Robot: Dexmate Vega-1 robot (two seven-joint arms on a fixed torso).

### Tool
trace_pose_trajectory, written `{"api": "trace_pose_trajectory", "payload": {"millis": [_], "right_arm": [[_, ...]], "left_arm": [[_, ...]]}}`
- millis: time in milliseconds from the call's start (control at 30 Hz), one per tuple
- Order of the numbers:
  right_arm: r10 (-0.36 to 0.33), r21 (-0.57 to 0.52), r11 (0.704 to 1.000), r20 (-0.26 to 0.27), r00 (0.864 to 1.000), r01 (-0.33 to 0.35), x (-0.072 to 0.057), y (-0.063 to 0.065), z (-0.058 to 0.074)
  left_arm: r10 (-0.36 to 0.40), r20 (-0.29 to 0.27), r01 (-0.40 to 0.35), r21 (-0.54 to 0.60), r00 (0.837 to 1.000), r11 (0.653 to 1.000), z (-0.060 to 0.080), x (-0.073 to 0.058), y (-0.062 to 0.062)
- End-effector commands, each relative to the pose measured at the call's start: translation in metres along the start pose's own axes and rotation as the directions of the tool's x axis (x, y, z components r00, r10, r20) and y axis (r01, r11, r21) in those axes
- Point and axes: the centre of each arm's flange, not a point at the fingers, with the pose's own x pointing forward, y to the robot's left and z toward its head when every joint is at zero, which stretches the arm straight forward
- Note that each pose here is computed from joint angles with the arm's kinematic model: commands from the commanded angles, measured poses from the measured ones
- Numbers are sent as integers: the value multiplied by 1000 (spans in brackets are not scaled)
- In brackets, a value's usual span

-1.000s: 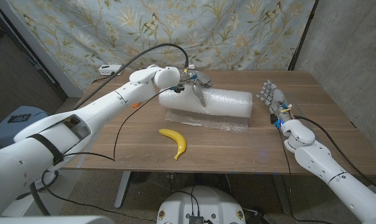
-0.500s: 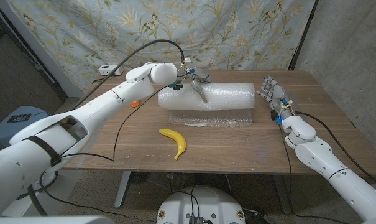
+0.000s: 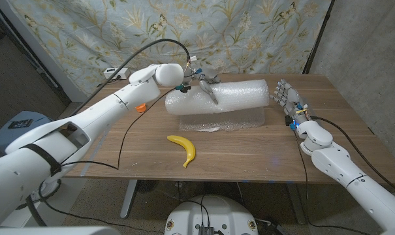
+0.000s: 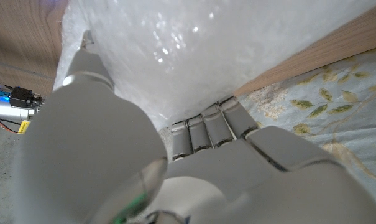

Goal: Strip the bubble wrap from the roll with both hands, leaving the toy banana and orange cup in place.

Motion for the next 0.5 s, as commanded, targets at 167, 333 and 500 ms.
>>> {"api": "trace_pose_trajectory", "payload": {"millis": [167, 333, 500], "right_arm": [[-3, 0, 1000, -11, 1000, 3, -1, -3, -2], [-3, 1, 1000, -14, 1000, 3, -1, -3, -2], [-1, 0, 1000, -16, 1000, 1, -1, -3, -3]], "left_arm": [[49, 8, -48, -79, 999, 996, 3, -6, 13], [70, 11, -69, -123, 997, 990, 4, -8, 18], [91, 11, -88, -149, 996, 985, 4, -9, 22]]}}
